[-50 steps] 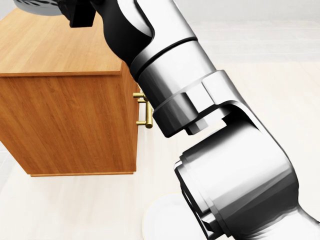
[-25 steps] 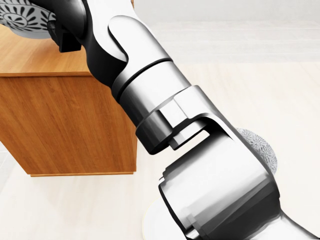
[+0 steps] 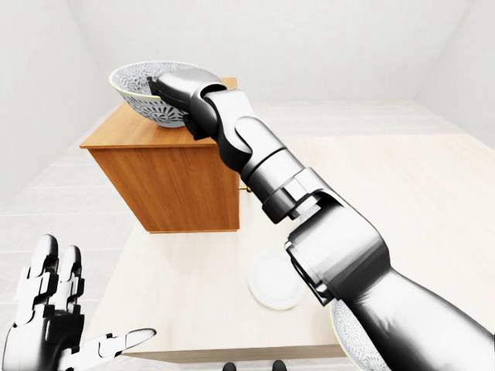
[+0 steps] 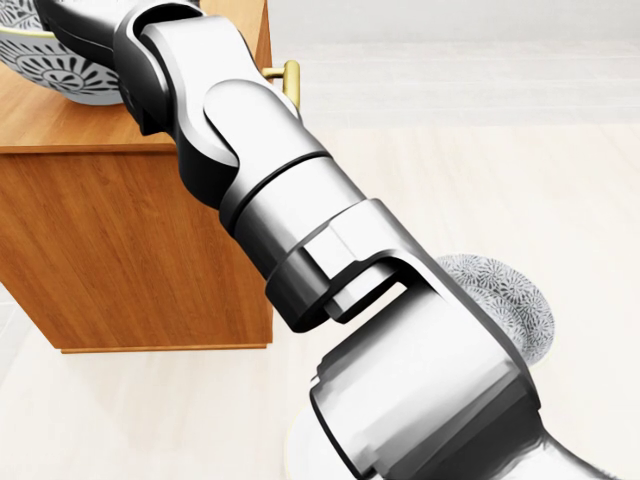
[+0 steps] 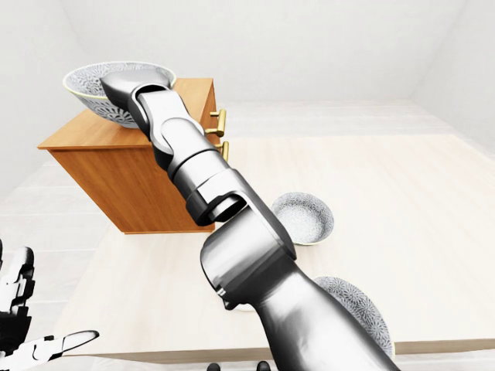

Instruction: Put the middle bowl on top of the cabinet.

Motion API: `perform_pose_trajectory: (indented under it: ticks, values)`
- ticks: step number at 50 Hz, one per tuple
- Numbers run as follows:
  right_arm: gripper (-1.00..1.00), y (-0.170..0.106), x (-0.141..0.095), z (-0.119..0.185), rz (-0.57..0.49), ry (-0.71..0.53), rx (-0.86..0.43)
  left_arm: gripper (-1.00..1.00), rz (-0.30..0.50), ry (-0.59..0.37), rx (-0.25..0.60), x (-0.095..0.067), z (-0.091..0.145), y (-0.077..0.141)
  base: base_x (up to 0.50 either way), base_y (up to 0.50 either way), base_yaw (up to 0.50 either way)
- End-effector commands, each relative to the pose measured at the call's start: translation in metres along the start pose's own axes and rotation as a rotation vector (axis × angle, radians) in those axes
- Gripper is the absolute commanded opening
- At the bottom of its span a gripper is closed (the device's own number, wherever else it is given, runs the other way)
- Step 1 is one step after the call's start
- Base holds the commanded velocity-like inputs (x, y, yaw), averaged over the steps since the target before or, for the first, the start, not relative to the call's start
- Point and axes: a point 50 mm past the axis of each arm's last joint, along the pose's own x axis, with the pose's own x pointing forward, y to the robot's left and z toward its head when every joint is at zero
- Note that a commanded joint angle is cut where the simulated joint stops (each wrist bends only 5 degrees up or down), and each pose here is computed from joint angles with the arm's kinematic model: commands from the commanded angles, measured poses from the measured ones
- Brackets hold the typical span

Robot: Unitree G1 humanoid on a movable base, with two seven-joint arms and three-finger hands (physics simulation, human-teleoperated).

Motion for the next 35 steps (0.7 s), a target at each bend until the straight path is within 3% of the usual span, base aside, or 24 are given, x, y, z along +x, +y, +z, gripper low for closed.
perform_pose_trajectory:
  ticks: [1,21,24,27,30,33,34,35]
  values:
    - [-1.00,0.004,0.001,-0.003,-0.050,0.021,-0.040,1.00,0.002,0.005,-0.005,0.001,-0.003,0.001,0.00,0.00,0.00]
    - [-0.96,0.003,0.001,-0.009,-0.048,0.043,-0.037,1.00,0.001,0.040,-0.019,0.004,-0.014,0.000,0.00,0.00,0.00]
    - [-0.61,0.003,0.001,-0.010,-0.047,0.046,-0.044,1.00,0.000,0.045,-0.019,0.005,-0.016,0.000,0.00,0.00,0.00]
    - [-0.47,0.001,0.001,-0.009,-0.046,0.046,-0.045,1.00,0.001,0.048,-0.019,0.006,-0.017,0.000,0.00,0.00,0.00]
    - [-0.14,0.000,0.001,-0.010,-0.050,0.049,-0.046,1.00,0.000,0.055,-0.017,0.007,-0.018,-0.001,0.00,0.00,0.00]
    - [-0.01,-0.001,0.000,-0.011,-0.062,0.050,-0.037,1.00,0.001,0.050,-0.013,0.008,-0.017,-0.001,0.00,0.00,0.00]
    - [0.26,0.000,0.000,-0.012,-0.062,0.051,-0.036,1.00,0.002,0.048,-0.013,0.008,-0.017,-0.001,0.00,0.00,0.00]
    - [0.84,0.001,0.001,-0.013,-0.060,0.055,-0.038,1.00,0.002,0.048,-0.013,0.008,-0.017,-0.001,0.00,0.00,0.00]
